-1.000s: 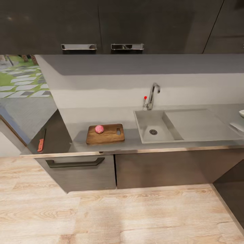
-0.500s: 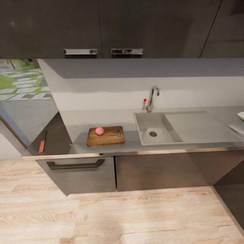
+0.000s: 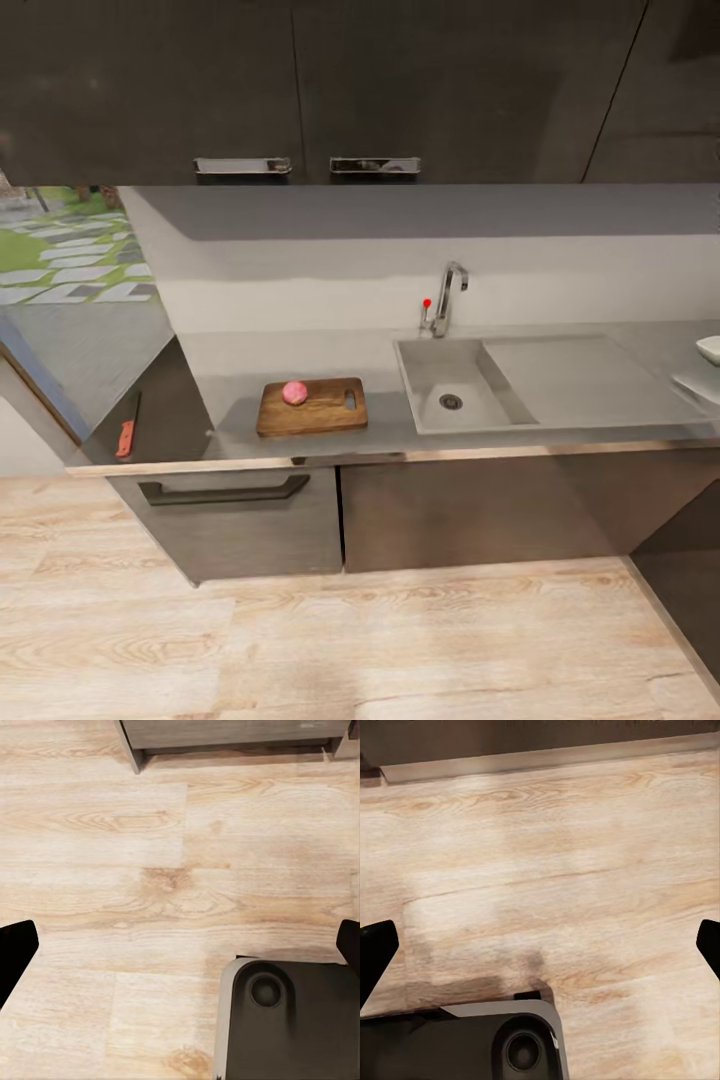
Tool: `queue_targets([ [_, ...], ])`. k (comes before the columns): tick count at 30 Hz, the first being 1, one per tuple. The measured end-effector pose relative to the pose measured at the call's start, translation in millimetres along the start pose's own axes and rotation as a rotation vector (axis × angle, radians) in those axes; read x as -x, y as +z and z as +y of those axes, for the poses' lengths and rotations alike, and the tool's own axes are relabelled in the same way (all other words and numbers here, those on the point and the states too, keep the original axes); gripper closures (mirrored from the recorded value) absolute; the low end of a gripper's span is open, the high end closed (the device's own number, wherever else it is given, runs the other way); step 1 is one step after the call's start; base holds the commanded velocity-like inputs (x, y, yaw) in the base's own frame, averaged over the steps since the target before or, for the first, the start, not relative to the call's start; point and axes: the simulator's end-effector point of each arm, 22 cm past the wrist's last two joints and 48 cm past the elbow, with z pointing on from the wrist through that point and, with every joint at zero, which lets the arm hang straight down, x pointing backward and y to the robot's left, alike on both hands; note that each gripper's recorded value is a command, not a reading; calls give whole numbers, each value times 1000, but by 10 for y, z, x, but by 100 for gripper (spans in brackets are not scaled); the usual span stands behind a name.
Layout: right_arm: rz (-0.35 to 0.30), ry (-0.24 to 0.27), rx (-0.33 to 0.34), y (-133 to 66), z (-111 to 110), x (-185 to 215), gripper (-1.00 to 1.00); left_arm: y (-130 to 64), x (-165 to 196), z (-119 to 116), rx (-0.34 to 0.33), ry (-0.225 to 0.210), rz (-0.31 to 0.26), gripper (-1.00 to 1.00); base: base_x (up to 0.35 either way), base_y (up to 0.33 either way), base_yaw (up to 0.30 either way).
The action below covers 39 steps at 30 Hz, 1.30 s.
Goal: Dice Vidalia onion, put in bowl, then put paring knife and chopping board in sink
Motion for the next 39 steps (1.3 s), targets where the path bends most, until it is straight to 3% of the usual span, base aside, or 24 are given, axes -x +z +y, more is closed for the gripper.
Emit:
queue_targets([
  [39, -66, 10, 4, 63, 28, 206, -100, 63, 86, -75, 0, -19, -45, -100, 0, 0, 0],
])
